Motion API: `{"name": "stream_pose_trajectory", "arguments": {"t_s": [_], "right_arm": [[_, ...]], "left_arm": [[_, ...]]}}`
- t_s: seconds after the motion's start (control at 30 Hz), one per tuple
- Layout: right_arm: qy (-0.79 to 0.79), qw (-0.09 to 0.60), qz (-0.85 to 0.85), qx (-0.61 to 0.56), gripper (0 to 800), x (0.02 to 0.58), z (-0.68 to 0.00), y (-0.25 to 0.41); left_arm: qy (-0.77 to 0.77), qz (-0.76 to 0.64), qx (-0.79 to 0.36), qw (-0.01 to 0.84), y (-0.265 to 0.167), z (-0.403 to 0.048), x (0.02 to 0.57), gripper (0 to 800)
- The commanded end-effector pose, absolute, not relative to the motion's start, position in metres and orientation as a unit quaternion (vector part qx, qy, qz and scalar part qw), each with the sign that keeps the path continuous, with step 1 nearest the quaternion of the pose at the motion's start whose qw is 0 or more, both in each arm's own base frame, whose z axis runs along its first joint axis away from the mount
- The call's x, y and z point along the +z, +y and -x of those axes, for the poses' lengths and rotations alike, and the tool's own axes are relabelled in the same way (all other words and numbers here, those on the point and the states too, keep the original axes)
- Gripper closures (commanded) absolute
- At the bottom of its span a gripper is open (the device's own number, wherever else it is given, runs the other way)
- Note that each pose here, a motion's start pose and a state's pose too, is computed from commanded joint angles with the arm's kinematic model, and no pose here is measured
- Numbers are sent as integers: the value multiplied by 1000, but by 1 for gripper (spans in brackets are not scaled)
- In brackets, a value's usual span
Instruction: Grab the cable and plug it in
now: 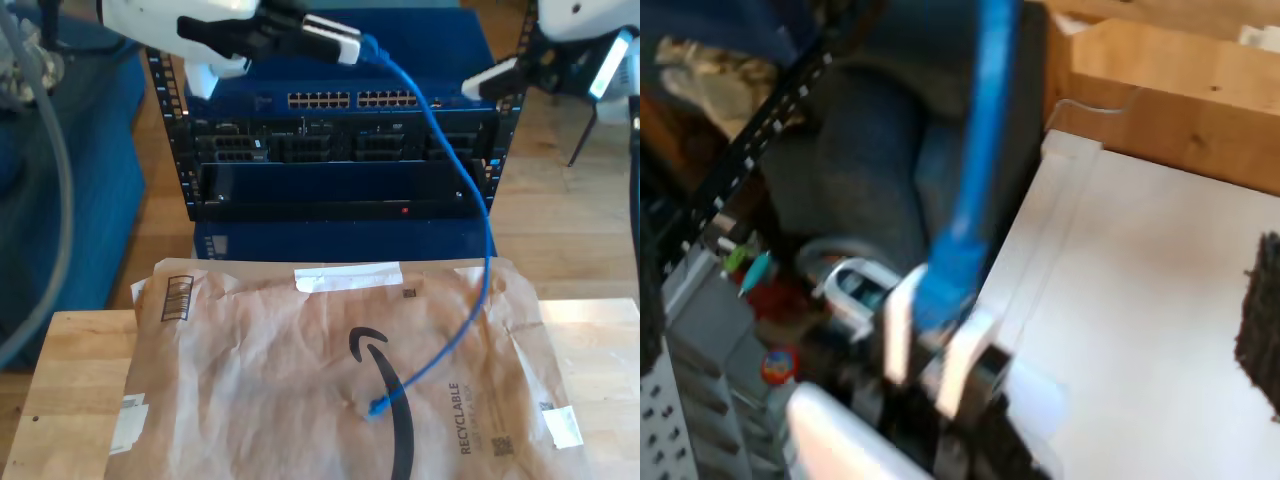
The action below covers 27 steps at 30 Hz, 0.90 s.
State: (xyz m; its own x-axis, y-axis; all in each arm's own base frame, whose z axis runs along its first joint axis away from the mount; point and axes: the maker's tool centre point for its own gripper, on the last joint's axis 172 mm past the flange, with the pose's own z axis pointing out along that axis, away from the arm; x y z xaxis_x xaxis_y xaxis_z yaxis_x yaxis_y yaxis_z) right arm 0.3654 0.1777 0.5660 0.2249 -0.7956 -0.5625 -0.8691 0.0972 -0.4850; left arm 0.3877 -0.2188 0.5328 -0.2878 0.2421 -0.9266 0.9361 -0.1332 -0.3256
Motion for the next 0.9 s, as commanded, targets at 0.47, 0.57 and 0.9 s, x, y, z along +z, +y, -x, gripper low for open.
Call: {"name": "stream_pose_trajectory", "arguments": {"t_s": [0.47, 0.57, 0.9], "right_arm": [[481, 511, 712, -17, 4, 580, -352, 261], [478, 516, 710, -23, 3, 582, -353, 259], [473, 585, 654, -83, 0, 612, -341, 224]], "left_arm": [[522, -480, -639, 298, -202, -375, 551, 797], [509, -481, -651, 293, -201, -369, 557, 797], [466, -478, -690, 279, -197, -355, 570, 797]]}}
